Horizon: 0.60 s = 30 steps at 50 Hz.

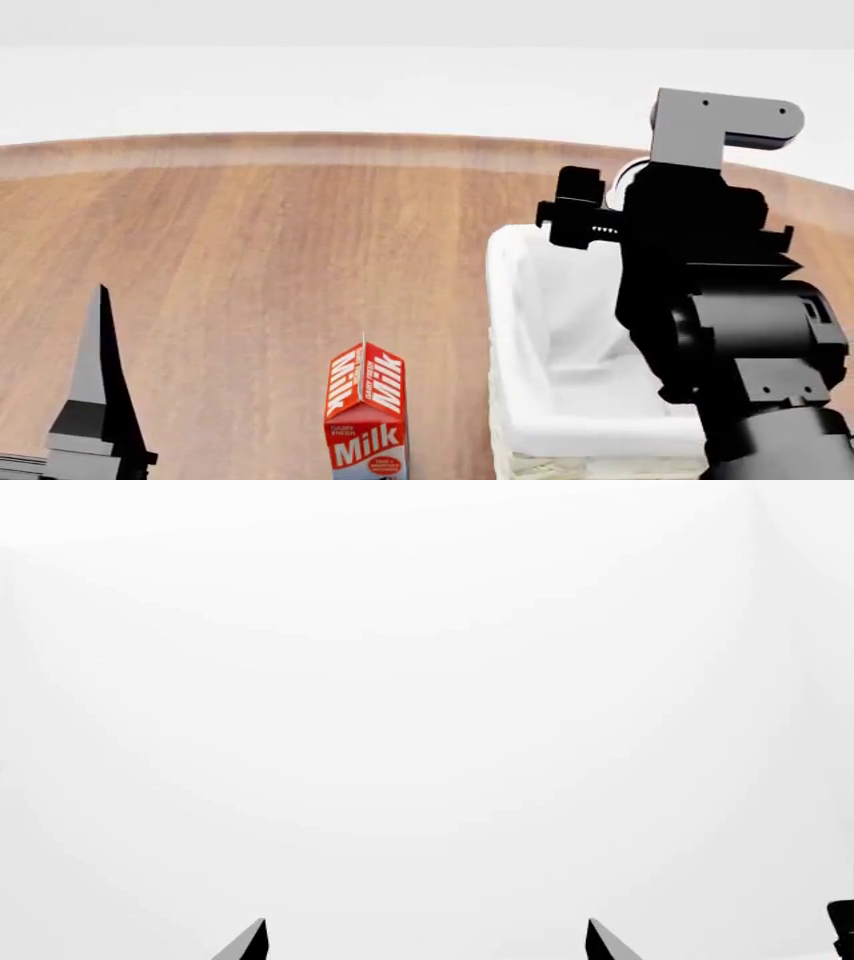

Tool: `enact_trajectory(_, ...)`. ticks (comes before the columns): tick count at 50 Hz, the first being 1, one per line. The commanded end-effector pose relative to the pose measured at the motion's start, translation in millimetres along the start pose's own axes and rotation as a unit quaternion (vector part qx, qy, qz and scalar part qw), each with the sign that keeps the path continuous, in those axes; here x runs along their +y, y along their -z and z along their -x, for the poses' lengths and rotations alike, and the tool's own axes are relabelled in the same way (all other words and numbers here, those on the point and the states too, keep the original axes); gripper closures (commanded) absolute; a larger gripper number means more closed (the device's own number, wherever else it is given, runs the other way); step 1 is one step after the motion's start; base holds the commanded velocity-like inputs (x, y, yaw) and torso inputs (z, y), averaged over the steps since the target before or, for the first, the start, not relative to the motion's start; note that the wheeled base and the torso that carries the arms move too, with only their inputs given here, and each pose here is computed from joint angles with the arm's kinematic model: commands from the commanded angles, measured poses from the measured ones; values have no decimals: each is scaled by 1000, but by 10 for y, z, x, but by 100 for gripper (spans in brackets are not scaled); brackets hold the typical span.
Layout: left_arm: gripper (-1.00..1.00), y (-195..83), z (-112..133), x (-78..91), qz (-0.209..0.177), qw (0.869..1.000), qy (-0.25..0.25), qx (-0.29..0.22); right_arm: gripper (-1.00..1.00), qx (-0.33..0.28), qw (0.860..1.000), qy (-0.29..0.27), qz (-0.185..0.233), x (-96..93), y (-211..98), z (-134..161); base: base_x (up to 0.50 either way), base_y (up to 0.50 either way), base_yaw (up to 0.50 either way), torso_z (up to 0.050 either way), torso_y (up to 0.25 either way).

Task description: Pick up the alphabet soup and the tomato sauce, and put them in the basket.

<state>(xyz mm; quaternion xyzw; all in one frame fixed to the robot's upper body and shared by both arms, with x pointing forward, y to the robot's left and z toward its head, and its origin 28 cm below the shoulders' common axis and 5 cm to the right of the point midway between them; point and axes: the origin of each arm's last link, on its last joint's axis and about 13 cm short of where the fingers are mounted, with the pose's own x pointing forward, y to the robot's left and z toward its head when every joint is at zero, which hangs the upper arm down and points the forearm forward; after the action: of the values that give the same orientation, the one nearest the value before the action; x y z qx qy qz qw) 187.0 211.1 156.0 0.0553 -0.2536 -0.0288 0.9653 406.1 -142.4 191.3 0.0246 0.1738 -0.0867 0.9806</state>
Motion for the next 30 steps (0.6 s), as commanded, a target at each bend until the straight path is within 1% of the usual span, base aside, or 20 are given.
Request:
enact_trajectory(1, -100, 10, -1, -2, 1, 1000, 0, 0, 100, -10, 999, 18, 27, -16, -14, -109, 0, 0, 0, 0, 0)
enact_trajectory(8, -100, 24, 9, -2, 1, 1000, 1, 2, 100, 9, 1000, 16, 23, 19, 17, -130, 0, 0, 0, 0, 1)
enact_trajectory(10, -100, 23, 10, -2, 2, 1000, 1, 2, 100, 30, 999, 19, 19, 28, 48, -141, 0, 0, 0, 0, 0)
enact_trajectory(15, -100, 22, 9, 2, 2, 1000, 1, 2, 100, 52, 998, 20, 19, 34, 79, -141, 0, 0, 0, 0, 0)
enact_trajectory(22, -100, 30, 17, -3, 3, 1000, 1, 4, 100, 74, 997, 16, 21, 45, 159, -138, 0, 0, 0, 0, 0)
enact_trajectory(30, -100, 42, 16, -4, 3, 1000, 1, 5, 100, 92, 995, 17, 22, 46, 179, -126, 0, 0, 0, 1, 1)
